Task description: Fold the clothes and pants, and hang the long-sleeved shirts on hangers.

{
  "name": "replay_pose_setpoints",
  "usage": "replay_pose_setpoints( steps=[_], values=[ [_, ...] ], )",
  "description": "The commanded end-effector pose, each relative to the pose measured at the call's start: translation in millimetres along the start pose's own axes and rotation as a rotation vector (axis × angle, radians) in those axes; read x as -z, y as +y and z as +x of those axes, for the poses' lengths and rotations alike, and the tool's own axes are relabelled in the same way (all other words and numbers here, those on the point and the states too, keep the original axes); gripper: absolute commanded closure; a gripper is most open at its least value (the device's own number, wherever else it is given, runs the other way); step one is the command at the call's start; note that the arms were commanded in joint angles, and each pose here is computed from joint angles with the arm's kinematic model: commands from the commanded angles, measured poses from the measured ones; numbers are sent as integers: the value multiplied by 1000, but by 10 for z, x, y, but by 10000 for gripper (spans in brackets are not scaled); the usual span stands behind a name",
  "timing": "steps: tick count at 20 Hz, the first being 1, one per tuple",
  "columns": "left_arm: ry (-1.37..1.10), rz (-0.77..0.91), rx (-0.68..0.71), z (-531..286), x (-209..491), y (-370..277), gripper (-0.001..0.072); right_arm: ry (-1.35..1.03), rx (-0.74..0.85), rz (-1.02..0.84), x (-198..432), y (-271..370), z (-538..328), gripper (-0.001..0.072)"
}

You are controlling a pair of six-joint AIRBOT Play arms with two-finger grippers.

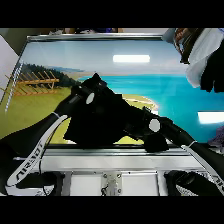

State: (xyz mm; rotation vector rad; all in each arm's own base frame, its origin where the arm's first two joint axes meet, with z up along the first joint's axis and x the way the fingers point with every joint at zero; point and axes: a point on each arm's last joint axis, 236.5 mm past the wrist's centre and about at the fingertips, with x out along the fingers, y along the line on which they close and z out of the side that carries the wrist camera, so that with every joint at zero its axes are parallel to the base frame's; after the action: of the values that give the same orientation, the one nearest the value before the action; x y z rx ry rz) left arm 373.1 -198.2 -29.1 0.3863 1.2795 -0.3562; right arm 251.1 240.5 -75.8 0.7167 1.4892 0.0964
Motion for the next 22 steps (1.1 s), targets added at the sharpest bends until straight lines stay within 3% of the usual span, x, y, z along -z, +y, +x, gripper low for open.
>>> replay_pose_setpoints(
  steps=[1, 2, 3, 9, 14, 19, 22],
  values=[
    [-105, -42, -4, -412, -120, 164, 686, -50, -129, 4, -81, 320, -76, 268],
    [-109, -42, -4, -458, -115, 169, 686, -48, -149, -26, -58, 373, -113, 42],
    [-106, -41, 1, -477, -100, 147, 686, -43, -165, -25, -38, 412, -139, 23],
    [-96, -66, 76, -483, -81, -42, 686, 22, -129, 6, 89, 331, 53, 24],
    [-75, -80, 71, -472, -32, 24, 686, 67, -52, -109, 161, 49, -138, 24],
    [-75, -79, 72, -471, -33, 17, 686, 23, -146, 126, 173, 41, 152, 24],
    [-72, -79, 72, -472, -25, 16, 686, -31, -185, 161, 144, 191, 339, 41]
  ],
)
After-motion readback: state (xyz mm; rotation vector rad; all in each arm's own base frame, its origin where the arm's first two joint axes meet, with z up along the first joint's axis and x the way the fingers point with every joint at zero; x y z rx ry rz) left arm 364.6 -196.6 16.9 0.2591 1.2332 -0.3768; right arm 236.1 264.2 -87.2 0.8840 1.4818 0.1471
